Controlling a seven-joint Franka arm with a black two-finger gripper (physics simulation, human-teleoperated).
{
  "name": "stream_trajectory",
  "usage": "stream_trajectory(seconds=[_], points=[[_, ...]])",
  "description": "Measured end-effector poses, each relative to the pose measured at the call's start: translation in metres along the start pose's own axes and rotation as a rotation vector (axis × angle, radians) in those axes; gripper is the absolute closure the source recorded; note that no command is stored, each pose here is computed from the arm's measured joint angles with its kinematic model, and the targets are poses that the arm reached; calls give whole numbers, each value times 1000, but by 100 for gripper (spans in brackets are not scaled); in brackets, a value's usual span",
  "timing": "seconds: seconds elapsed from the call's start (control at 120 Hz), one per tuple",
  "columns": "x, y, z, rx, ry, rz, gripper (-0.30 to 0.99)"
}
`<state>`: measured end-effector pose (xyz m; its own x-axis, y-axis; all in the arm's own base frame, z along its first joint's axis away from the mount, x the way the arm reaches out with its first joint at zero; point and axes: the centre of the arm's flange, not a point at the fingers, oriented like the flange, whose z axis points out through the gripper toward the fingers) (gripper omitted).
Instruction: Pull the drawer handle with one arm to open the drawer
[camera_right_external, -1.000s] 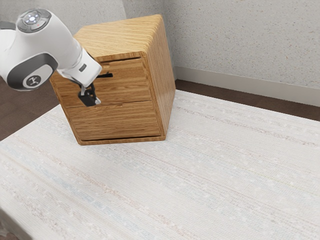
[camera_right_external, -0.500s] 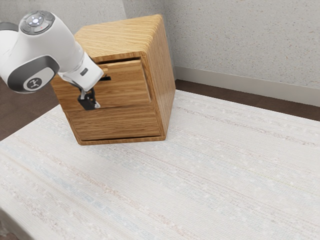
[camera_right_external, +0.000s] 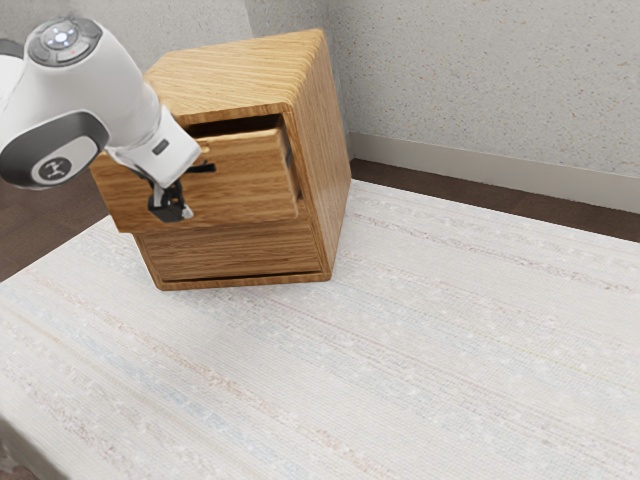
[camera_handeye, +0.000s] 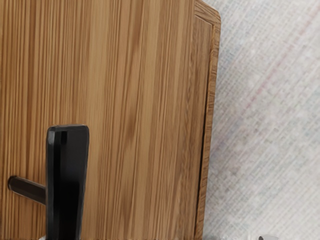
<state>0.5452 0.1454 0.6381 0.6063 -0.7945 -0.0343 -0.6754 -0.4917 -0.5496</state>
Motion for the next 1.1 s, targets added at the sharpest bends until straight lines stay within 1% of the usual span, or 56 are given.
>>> stream_trajectory(seconds=[0.117, 0.433, 0.508, 0.642, 0.717, 0.808, 0.917, 1.1], points=[[-5, 6, -8, 1, -3, -2, 23], [-1, 24, -23, 3, 0, 8, 25], [-1, 30, -30, 10, -1, 11, 28], [-3, 42, -35, 8, -4, 11, 26], [-5, 49, -38, 9, -2, 10, 26], [-7, 57, -49, 17, 0, 8, 30], [-9, 65, -55, 19, 4, 6, 30], [-11, 72, -55, 13, 15, 1, 32]])
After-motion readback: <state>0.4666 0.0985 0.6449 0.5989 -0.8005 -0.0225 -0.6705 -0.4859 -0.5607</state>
